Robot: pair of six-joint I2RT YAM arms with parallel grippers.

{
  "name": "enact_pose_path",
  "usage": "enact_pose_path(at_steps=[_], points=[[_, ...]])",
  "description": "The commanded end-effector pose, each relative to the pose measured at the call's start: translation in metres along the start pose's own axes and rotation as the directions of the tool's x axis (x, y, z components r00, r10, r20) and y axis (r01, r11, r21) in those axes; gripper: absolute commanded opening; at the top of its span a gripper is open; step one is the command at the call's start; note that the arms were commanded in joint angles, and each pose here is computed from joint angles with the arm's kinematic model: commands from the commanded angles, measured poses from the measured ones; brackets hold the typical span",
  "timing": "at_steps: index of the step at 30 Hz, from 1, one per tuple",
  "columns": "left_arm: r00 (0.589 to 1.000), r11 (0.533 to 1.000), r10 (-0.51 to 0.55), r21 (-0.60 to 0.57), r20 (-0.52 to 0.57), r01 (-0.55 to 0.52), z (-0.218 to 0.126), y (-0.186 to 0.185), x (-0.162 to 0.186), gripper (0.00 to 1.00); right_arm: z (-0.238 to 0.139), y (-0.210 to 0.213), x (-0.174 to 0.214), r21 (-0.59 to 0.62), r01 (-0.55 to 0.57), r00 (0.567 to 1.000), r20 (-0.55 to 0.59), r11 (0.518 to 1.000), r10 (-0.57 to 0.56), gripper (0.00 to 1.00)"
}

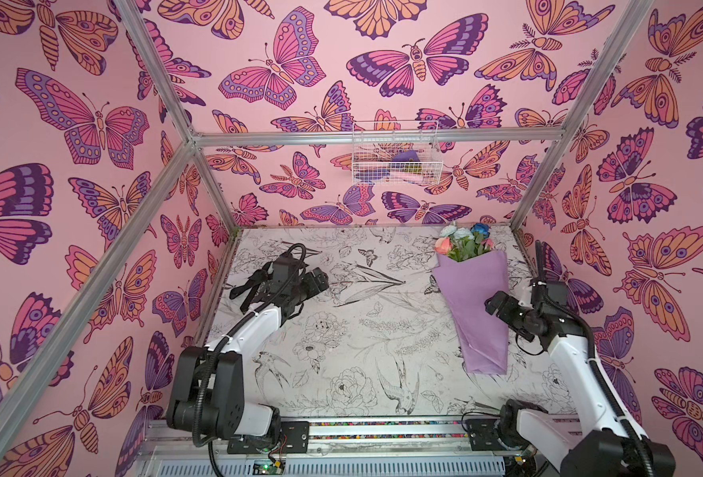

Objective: Tie the bouquet of fake flowers

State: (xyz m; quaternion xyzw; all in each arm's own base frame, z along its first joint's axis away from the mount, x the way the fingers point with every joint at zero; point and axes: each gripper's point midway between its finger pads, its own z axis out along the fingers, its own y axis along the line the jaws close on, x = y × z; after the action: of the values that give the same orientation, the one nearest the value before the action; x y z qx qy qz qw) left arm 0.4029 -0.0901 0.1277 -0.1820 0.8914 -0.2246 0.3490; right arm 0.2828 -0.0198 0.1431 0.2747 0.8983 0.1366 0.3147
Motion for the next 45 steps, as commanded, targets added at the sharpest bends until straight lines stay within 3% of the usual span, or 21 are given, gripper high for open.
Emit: enact_pose_path(at_steps=[1,11,18,26,30,33,39,45], points=[[0.997,0.997,-0.010,-0.076,-0.071,0.005,0.016,0.023,0.000,0.86,-0.004,0.008,0.006,-0.032,-0.012,1.000,-0.023,0.999,0.011,0.99],[0.941,0.940,0.176,-0.236,-0.289,-0.248,0.072,0.056,-0.007,0.83,0.000,0.018,-0.004,-0.072,-0.056,0.998,-0.006,0.996,0.056,0.99],[0.886,0.890,0.220,-0.287,-0.408,-0.354,0.092,0.077,0.001,0.81,0.004,0.015,-0.007,-0.060,-0.078,0.997,0.001,0.995,0.078,0.99],[0.841,0.882,0.246,-0.248,-0.481,-0.400,0.102,0.072,0.012,0.44,0.004,0.019,-0.009,-0.089,-0.092,0.996,0.014,0.992,0.093,0.99],[0.821,0.875,0.286,-0.215,-0.493,-0.434,0.105,0.061,0.017,0.13,0.000,0.019,-0.011,-0.084,-0.085,0.996,0.032,0.993,0.087,0.99],[0.803,0.886,0.308,-0.154,-0.510,-0.438,0.105,0.045,0.031,0.00,-0.005,0.018,-0.014,-0.076,-0.079,0.995,0.053,0.994,0.083,0.99],[0.727,0.888,0.419,0.079,-0.544,-0.453,0.093,-0.026,0.090,0.00,-0.019,0.026,-0.020,-0.106,-0.056,0.994,0.092,0.993,0.066,0.99],[0.610,0.819,0.573,0.409,-0.548,-0.402,0.048,-0.128,0.189,0.00,-0.024,0.029,-0.015,-0.055,-0.018,0.996,0.082,0.998,0.022,0.99]])
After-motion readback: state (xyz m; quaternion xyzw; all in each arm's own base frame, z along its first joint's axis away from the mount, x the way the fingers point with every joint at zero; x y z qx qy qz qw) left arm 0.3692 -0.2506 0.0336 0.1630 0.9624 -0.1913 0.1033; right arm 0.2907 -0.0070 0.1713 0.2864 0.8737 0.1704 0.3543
